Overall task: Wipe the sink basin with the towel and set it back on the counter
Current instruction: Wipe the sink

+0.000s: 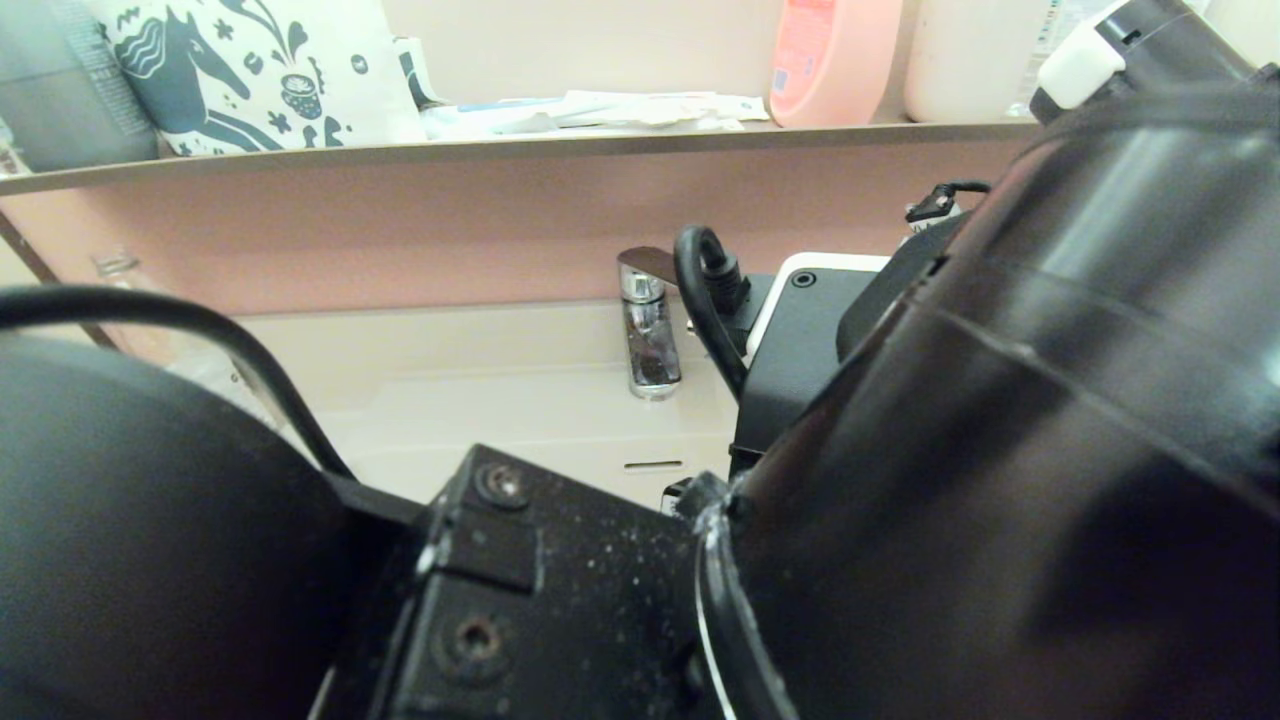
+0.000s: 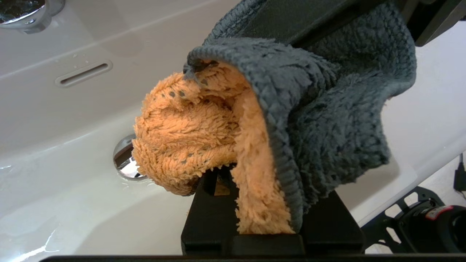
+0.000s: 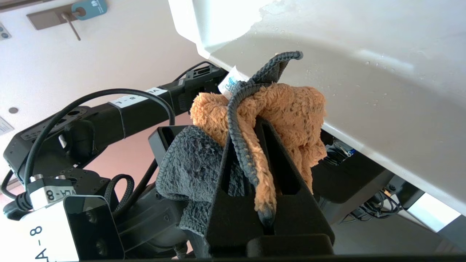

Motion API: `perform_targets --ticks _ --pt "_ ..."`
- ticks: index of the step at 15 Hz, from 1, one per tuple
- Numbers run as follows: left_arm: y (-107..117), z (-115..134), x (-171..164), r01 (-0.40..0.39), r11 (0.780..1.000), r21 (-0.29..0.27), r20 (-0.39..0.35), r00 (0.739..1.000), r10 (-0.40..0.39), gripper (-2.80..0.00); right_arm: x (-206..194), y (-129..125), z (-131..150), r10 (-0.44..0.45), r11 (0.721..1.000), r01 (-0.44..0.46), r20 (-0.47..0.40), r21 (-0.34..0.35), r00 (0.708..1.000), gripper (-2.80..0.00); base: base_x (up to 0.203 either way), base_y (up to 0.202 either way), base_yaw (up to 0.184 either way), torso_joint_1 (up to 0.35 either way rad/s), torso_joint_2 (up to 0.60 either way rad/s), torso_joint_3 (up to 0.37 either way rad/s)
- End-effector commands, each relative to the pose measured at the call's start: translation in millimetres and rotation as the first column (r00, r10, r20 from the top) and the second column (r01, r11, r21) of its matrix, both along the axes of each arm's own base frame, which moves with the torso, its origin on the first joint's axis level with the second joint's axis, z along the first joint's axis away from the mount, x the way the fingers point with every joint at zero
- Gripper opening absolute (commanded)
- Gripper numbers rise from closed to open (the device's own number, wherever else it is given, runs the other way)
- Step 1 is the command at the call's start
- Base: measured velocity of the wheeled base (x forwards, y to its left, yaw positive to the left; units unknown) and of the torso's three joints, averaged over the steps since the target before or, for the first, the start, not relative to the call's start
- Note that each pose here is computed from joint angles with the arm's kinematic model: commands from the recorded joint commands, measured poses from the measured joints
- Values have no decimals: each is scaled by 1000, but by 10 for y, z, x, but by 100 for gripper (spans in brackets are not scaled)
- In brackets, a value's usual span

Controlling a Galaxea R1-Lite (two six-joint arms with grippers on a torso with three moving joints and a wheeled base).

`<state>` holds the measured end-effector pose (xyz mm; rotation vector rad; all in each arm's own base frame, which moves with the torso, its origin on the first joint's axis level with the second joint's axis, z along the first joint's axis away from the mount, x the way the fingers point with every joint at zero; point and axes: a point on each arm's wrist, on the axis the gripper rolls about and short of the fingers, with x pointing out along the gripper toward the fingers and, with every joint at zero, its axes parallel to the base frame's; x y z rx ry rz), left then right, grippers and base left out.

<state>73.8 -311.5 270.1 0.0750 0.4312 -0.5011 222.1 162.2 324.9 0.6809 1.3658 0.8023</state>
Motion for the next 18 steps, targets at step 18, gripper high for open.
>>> perform_targets --ticks 18 --pt "1136 -346 149 -136 981 138 -51 988 144 0 -407 -666 184 -156 988 155 -17 -25 988 -280 0 0 0 0 0 0"
